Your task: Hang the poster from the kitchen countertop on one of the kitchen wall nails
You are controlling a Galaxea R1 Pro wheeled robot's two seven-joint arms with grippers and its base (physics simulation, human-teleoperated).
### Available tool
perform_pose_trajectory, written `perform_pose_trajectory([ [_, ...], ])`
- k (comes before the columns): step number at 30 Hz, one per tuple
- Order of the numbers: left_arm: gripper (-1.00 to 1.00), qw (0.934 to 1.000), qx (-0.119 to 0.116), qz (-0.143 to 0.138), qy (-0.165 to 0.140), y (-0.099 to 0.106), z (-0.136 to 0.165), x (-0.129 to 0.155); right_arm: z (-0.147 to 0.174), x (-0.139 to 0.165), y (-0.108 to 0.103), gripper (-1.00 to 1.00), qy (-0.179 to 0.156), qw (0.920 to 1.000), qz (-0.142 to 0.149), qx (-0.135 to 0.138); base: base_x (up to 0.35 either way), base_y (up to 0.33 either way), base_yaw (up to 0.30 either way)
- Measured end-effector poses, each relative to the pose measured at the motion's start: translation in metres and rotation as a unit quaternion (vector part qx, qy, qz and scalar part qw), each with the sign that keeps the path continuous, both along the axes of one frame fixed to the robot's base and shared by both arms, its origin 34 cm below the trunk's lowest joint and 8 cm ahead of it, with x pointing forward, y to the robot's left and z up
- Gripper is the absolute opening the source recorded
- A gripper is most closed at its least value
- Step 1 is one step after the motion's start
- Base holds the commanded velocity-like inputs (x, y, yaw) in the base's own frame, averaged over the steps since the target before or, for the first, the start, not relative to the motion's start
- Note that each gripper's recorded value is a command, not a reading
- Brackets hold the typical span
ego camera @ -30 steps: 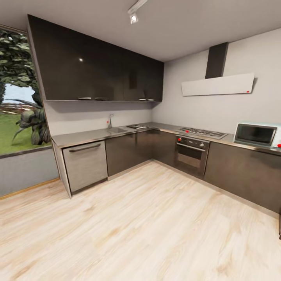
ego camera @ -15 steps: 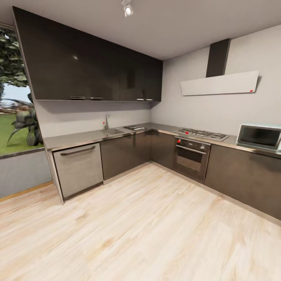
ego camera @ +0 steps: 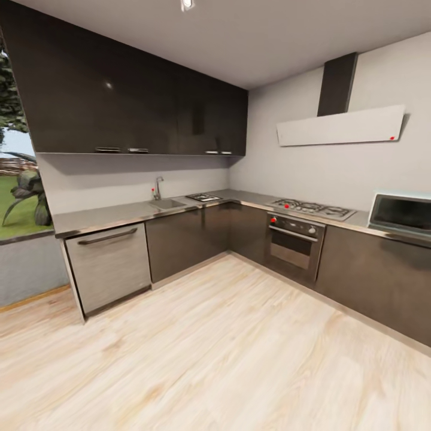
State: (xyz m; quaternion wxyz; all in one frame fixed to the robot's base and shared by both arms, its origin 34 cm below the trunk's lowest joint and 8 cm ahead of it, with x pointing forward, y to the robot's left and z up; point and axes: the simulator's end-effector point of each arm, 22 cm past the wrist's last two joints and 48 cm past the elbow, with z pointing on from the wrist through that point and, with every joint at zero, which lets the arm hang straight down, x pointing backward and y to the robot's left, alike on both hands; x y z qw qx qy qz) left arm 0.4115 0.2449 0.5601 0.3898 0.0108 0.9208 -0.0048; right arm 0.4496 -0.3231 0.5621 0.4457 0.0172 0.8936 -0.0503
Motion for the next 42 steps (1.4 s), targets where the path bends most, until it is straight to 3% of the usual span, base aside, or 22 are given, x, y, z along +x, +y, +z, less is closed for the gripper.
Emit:
perform_pose_trajectory([
  [9, 1.00, 1.0000, 0.000, 0.000, 0.000, 0.000, 0.000, 0.000, -0.014, -0.017, 0.001, 1.00, 0.023, 0.9997, -0.001, 0.002, 0.314, -0.116, 0.000],
  [42, 1.00, 1.0000, 0.000, 0.000, 0.000, 0.000, 0.000, 0.000, -0.015, -0.018, 0.003, 1.00, 0.025, 0.9997, 0.001, 0.002, 0.316, -0.108, 0.000],
])
